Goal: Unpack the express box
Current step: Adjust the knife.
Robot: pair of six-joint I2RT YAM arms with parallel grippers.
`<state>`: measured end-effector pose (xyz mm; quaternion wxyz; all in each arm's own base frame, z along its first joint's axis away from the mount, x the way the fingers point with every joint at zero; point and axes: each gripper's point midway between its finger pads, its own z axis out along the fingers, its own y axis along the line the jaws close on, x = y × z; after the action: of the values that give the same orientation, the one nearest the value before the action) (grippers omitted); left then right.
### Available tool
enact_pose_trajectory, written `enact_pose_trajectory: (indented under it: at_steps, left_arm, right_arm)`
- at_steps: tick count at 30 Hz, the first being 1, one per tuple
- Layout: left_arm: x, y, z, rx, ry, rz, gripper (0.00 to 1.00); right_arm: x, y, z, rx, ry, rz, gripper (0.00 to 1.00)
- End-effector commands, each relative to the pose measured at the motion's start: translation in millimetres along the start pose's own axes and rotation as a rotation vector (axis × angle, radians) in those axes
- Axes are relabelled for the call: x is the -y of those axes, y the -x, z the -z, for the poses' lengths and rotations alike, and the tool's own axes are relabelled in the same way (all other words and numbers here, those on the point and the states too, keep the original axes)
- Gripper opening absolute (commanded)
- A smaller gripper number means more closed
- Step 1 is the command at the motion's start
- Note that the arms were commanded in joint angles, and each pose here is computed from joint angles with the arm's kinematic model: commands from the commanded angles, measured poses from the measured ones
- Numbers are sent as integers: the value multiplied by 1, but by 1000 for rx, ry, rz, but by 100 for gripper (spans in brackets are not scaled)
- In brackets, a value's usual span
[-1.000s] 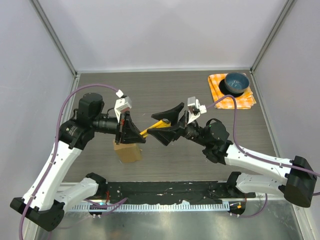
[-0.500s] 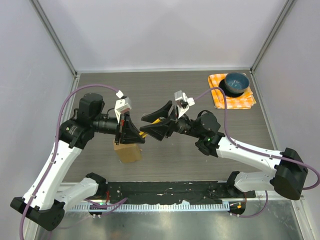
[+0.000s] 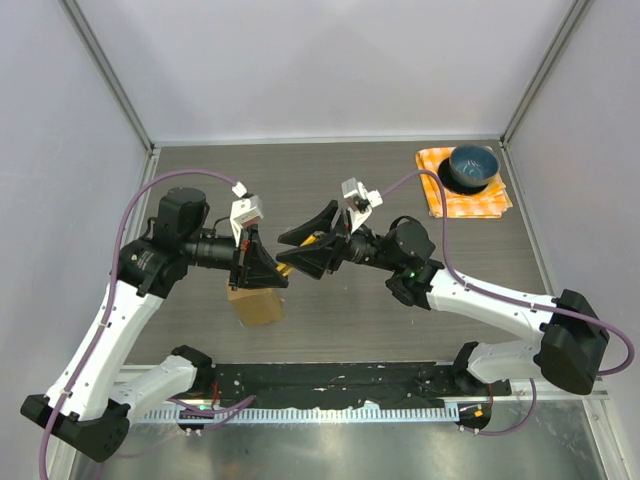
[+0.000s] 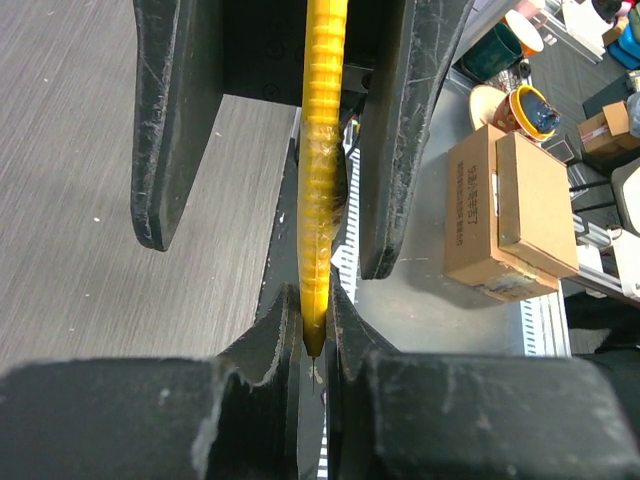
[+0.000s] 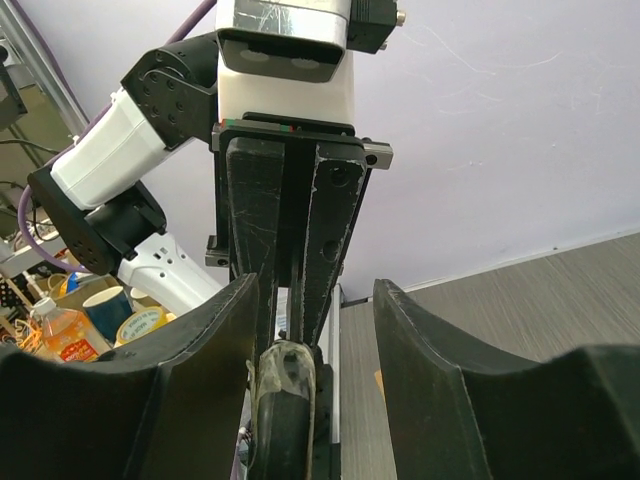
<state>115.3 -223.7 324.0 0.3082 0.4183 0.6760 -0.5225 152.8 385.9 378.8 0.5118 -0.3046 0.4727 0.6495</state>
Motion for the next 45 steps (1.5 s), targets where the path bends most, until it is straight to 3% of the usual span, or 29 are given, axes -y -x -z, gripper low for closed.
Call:
enact_pose_trajectory:
  at_steps: [1, 8, 14, 26, 35, 45]
  left_arm:
    - [4, 24, 2, 49, -1, -90, 0]
    - [5, 23, 3, 50, 4, -92, 0]
    - [6, 22, 2, 46, -12, -85, 0]
    - [13, 14, 3, 38, -42, -72, 0]
    - [16, 12, 2, 30, -53, -68, 0]
    - [20, 8, 3, 15, -67, -63, 0]
  right_arm:
    - [-14, -16, -8, -76, 83, -34, 56]
    - [-27, -28, 2, -124, 151, -39, 54]
    - [-26, -28, 7, -111, 134, -27, 45]
    - [-22, 10, 3, -19, 88, 68, 45]
    - [-24, 14, 0, -26, 110, 63, 44]
    - [-26, 15, -4, -27, 133, 62, 9]
